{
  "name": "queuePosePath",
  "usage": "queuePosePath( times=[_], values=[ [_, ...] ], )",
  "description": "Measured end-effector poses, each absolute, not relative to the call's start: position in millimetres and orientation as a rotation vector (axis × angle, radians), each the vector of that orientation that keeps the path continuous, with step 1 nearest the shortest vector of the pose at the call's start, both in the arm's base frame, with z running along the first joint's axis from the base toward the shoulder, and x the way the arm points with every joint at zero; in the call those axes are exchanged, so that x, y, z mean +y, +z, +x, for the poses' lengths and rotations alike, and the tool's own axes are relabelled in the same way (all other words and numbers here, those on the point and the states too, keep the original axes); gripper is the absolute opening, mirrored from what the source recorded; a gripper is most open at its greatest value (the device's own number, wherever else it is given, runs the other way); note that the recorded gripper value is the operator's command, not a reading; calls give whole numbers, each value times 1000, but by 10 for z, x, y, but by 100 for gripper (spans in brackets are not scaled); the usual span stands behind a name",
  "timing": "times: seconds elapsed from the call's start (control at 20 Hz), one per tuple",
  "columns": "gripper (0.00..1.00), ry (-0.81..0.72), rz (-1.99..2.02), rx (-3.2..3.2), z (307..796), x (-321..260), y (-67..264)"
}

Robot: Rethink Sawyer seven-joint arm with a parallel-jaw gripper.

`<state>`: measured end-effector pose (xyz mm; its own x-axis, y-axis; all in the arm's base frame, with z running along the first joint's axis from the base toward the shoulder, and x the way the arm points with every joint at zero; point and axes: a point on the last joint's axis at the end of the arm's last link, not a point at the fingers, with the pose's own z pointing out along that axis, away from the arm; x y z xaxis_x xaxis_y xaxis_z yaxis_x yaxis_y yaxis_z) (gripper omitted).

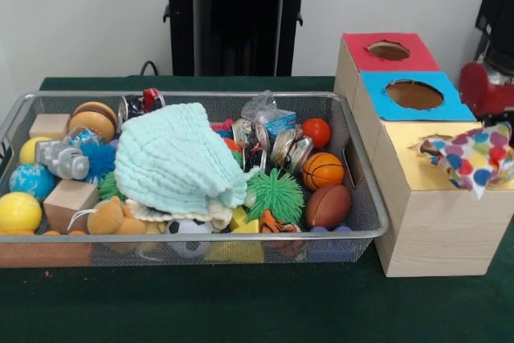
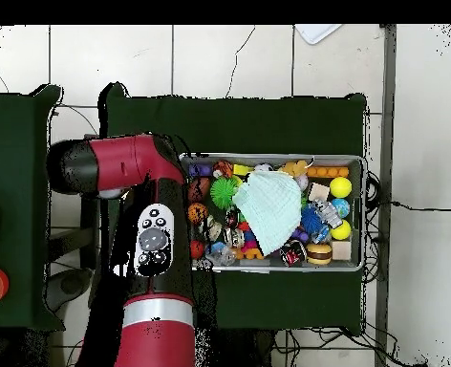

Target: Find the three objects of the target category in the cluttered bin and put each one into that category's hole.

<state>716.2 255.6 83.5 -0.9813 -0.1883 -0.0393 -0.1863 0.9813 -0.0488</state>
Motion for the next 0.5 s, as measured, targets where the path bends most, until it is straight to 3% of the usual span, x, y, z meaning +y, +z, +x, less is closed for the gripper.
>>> queuePosePath(
  times=[0.5],
  values=[
    [0, -78, -284, 3055, 7212, 2545, 855]
  ],
)
